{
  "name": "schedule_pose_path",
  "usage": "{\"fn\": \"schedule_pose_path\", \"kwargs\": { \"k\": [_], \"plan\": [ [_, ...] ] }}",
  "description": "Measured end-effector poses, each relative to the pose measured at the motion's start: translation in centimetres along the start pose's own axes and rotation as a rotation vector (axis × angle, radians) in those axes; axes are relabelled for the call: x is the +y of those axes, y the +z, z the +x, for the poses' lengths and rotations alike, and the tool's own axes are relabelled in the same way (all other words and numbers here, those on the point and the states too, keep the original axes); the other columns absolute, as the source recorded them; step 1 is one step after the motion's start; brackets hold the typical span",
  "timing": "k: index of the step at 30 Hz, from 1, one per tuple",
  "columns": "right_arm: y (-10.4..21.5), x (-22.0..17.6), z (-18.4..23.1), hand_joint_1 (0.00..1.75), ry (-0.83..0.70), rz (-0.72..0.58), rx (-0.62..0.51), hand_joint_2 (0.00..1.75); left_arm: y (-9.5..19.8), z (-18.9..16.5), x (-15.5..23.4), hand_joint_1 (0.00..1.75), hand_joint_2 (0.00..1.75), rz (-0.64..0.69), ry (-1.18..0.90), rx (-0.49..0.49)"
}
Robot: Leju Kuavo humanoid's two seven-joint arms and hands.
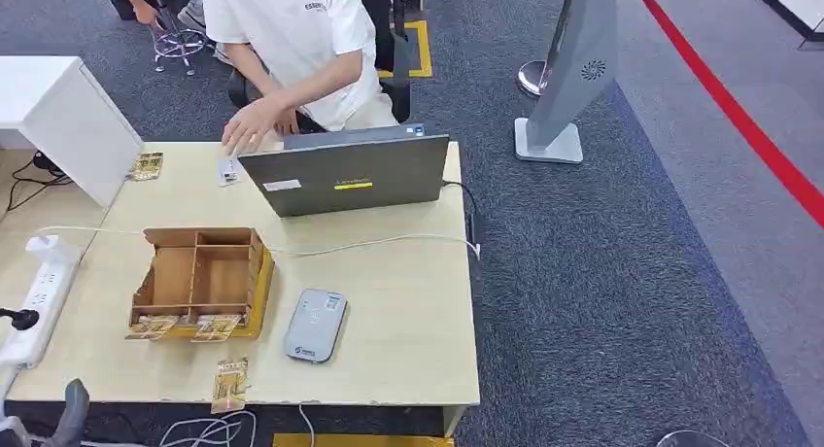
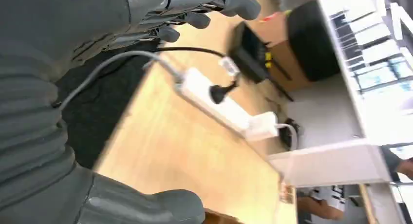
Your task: Pass the card to the sensor for recognition and then transmit it.
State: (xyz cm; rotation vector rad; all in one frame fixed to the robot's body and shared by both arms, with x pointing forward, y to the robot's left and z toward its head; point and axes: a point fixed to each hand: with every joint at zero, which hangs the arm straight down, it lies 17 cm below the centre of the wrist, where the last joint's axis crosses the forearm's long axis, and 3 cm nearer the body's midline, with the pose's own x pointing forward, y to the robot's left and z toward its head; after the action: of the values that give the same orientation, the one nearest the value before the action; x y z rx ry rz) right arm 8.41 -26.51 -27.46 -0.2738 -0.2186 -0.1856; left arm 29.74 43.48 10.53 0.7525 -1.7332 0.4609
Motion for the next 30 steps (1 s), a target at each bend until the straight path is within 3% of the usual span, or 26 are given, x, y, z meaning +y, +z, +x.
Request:
{"fn": "schedule_pose_path", "kwargs": {
  "k": [12,17,30],
  "plan": [
    [0.2,0.8,-0.6,0.00,0.120,0.019,0.022,1.75,-4.2,11.2,-5.2,0.00,1.75,-0.052,-0.196,-0.360],
    [0.3,1.0,-0.5,0.00,0.164,0.025,0.020,1.75,-6.0,14.2,-7.5,0.00,1.75,-0.074,-0.279,-0.461],
    [0.4,1.8,-0.3,0.00,0.271,0.056,0.004,1.75,-12.6,16.8,-14.0,0.00,1.75,-0.157,-0.490,-0.577]
  ]
}}
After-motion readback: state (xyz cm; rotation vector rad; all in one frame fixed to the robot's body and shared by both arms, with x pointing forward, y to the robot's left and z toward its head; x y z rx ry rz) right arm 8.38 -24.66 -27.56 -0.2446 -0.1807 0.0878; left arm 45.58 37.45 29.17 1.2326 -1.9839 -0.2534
